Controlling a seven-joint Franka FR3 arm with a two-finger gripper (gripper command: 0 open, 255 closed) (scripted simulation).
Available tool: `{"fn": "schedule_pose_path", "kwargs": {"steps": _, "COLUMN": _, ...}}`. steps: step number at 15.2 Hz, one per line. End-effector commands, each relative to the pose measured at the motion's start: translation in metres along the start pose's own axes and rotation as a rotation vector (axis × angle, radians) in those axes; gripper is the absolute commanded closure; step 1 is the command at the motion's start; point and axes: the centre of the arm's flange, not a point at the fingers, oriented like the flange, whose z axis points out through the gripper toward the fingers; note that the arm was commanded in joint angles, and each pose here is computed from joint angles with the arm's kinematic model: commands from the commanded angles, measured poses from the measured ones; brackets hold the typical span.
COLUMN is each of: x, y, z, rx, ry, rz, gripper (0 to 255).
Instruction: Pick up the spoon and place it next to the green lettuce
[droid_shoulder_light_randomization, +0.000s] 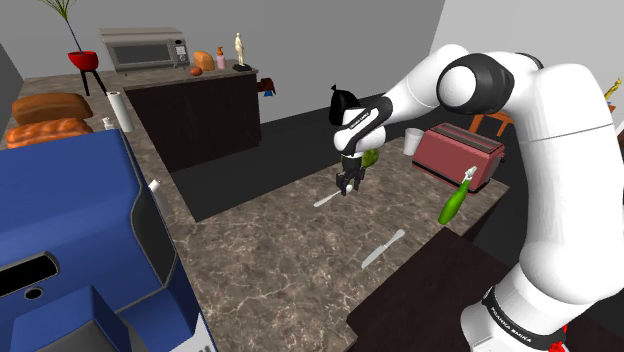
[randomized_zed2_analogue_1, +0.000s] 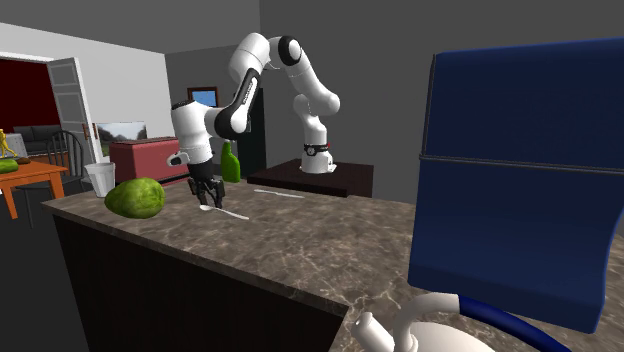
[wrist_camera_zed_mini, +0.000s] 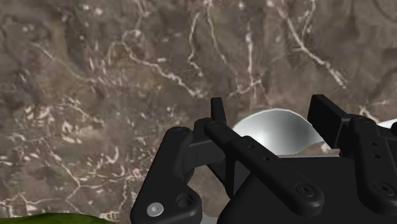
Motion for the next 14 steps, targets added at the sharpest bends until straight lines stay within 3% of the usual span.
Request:
{"fn": "schedule_pose_path", "kwargs": {"steps": 1, "x": 0.000, "y": 0.000, "z": 0.000, "rx": 0.000, "ry": 0.000, "rz": 0.000, "gripper": 255}}
{"fn": "schedule_pose_path", "kwargs": {"steps": 4, "x": 0.000, "y": 0.000, "z": 0.000, "rx": 0.000, "ry": 0.000, "rz": 0.000, "gripper": 255}}
{"fn": "schedule_pose_path", "kwargs": {"steps": 5, "x": 0.000, "y": 0.000, "z": 0.000, "rx": 0.000, "ry": 0.000, "rz": 0.000, "gripper": 0}}
{"fn": "schedule_pose_path", "kwargs": {"steps": 10, "x": 0.000, "y": 0.000, "z": 0.000, "rx": 0.000, "ry": 0.000, "rz": 0.000, "gripper": 0}}
{"fn": "schedule_pose_path", "kwargs": {"steps": 14, "x": 0.000, "y": 0.000, "z": -0.050, "rx": 0.000, "ry": 0.000, "rz": 0.000, "gripper": 0}}
